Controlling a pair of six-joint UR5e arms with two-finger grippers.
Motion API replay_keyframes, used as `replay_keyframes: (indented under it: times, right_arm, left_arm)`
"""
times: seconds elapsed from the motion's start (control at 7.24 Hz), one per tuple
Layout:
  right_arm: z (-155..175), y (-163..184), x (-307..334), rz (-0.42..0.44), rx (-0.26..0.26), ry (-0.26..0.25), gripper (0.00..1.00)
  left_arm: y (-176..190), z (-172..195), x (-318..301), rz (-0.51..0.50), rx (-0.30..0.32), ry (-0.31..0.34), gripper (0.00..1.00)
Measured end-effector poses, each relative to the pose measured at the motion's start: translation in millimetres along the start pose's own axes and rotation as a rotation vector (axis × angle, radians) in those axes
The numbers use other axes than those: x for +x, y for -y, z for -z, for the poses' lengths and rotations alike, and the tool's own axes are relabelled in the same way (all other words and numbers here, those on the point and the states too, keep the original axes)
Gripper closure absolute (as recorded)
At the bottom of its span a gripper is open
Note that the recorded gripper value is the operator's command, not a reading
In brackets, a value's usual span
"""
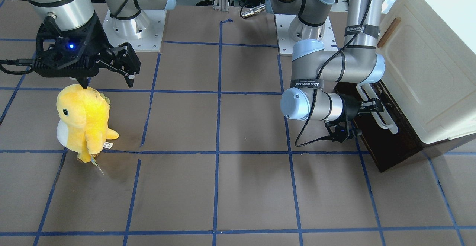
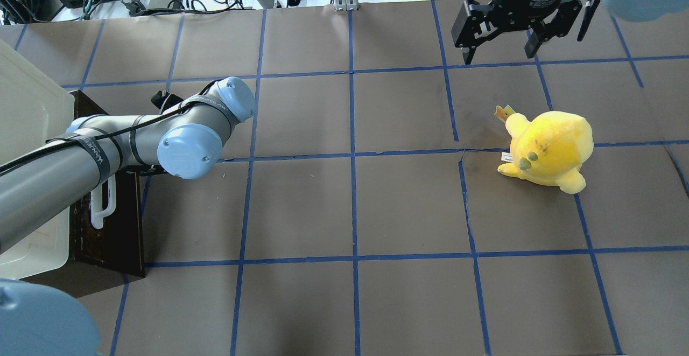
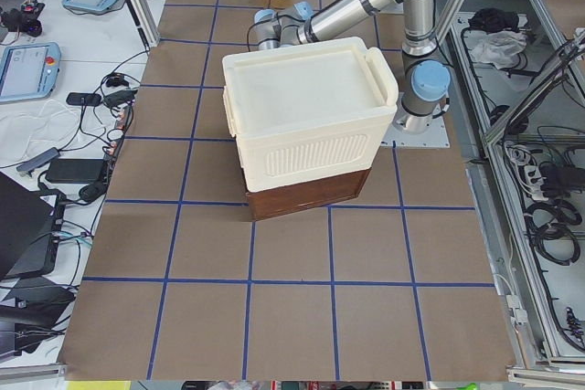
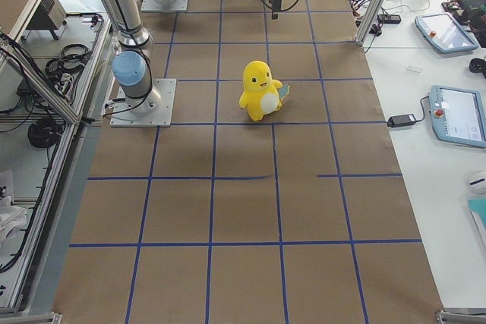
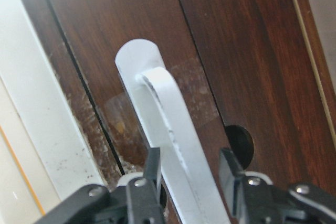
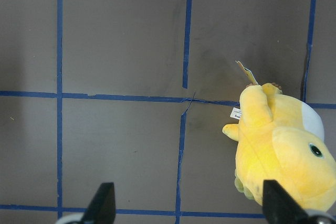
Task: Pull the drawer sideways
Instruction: 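Hold the white handle closed in the left gripper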
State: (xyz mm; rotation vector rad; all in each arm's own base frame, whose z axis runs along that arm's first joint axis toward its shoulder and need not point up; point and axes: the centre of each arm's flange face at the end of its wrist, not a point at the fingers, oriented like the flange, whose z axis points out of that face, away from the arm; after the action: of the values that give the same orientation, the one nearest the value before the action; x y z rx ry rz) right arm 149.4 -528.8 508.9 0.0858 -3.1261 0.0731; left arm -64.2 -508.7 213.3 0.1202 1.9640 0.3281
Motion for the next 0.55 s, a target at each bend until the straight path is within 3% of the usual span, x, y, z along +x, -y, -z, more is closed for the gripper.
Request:
replay_keyframes:
  times: [0.55]
  right_arm:
    - [0.0,0.0,0.0,0.0,0.0,0.0,0.0]
  left_arm:
    - [-1.5,-1.0,3.0,-0.007,-0.003,-0.002,0.62]
